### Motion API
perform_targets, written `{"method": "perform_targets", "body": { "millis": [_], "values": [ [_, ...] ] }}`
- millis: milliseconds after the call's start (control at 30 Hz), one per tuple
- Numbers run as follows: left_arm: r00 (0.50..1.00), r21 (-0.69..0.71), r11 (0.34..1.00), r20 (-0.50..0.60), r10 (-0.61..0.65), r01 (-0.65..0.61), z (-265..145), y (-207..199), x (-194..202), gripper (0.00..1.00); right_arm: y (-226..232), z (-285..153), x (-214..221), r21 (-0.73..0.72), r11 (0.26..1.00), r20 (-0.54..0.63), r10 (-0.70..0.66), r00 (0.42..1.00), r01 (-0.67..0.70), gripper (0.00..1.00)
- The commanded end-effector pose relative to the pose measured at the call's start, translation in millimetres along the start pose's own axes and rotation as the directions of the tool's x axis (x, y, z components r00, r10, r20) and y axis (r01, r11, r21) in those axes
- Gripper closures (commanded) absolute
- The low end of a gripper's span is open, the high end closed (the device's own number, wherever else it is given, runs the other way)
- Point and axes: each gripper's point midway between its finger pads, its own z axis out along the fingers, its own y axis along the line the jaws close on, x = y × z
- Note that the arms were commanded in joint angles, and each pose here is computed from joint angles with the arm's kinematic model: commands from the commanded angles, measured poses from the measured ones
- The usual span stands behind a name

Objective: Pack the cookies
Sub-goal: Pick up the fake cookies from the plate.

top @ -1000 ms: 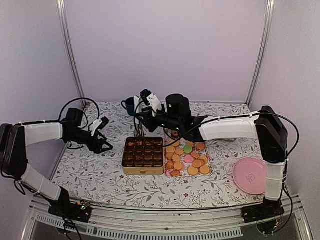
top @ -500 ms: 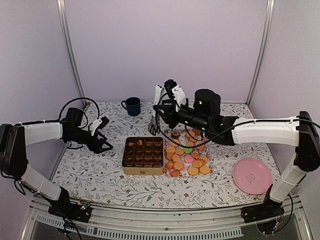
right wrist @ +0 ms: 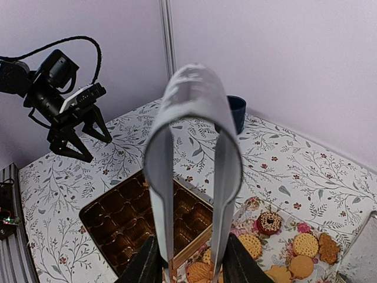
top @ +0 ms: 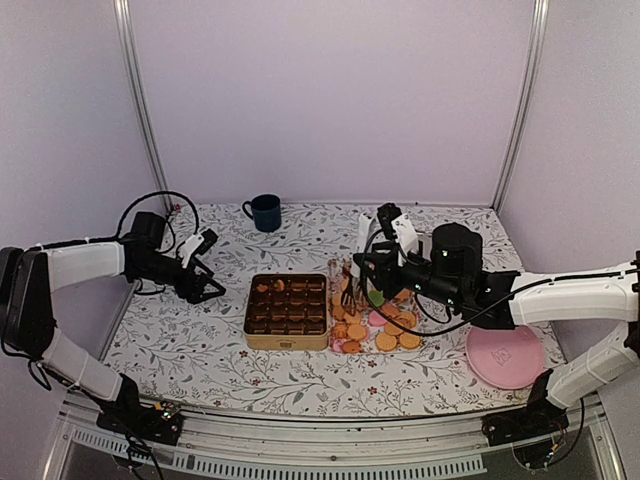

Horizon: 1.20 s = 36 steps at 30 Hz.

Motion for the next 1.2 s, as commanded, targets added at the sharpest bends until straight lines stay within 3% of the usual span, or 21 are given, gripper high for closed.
{"method": "perform_targets", "body": {
  "millis": [0,967,1167],
  "values": [
    [0.999,-0.007,1.000,0.030,0.017,-0.017,-6.7,2.8,-13.8,0.20,-5.8,-7.3,-13.2,0.030,0.999,0.055,0.043,0.998,-0.045,0.65],
    [0.999,-0.014,0.999,0.035,0.032,-0.031,-11.2,2.4,-19.0,0.20,-9.5,-0.6,59.8,0.043,0.993,-0.091,0.111,0.990,-0.107,0.62],
    [0.999,-0.014,0.999,0.035,0.030,-0.030,-11.0,2.9,-19.8,0.20,-7.8,-5.0,48.8,0.030,0.992,-0.064,0.122,0.991,-0.120,0.74]
  ]
}}
